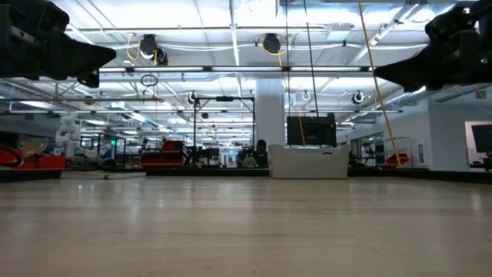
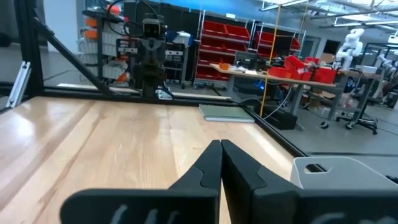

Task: Pick and place USB-C Cables
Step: Return to Home Position

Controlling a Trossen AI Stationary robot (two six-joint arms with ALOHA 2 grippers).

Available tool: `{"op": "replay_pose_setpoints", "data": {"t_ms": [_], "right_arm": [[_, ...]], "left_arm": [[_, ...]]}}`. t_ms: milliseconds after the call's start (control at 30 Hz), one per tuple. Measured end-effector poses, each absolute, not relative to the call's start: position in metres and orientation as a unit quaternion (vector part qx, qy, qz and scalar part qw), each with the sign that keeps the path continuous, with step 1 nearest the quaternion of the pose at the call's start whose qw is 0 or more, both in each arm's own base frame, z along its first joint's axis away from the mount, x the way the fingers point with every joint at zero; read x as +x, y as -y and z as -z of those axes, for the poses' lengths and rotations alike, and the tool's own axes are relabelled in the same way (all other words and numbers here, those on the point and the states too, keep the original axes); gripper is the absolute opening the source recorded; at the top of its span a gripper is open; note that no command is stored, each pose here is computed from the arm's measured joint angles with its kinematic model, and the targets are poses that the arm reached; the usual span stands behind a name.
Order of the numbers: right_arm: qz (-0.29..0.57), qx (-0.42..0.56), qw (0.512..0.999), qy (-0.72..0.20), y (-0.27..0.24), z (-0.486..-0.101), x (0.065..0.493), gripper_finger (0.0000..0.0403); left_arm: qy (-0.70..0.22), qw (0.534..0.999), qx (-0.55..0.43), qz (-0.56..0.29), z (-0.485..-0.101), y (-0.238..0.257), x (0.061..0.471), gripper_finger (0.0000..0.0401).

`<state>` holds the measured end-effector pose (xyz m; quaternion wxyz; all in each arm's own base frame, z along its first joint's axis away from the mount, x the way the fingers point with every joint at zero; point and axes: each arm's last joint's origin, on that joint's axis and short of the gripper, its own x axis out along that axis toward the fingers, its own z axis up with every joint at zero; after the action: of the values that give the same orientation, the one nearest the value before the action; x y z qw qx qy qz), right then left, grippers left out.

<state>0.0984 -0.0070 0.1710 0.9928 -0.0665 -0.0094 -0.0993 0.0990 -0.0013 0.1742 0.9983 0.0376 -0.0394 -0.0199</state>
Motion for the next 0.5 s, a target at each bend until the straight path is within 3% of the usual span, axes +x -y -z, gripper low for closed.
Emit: {"op": "replay_pose_setpoints", "data": {"t_ms": [500], "right_arm": [[0.06,-0.072,0.995,0.017,0.0047,-0.1714,0.0965,0.0]], "left_arm": [[0.039,0.999,0.021,0.021,-0.1742,0.0013,0.099,0.001]]}}
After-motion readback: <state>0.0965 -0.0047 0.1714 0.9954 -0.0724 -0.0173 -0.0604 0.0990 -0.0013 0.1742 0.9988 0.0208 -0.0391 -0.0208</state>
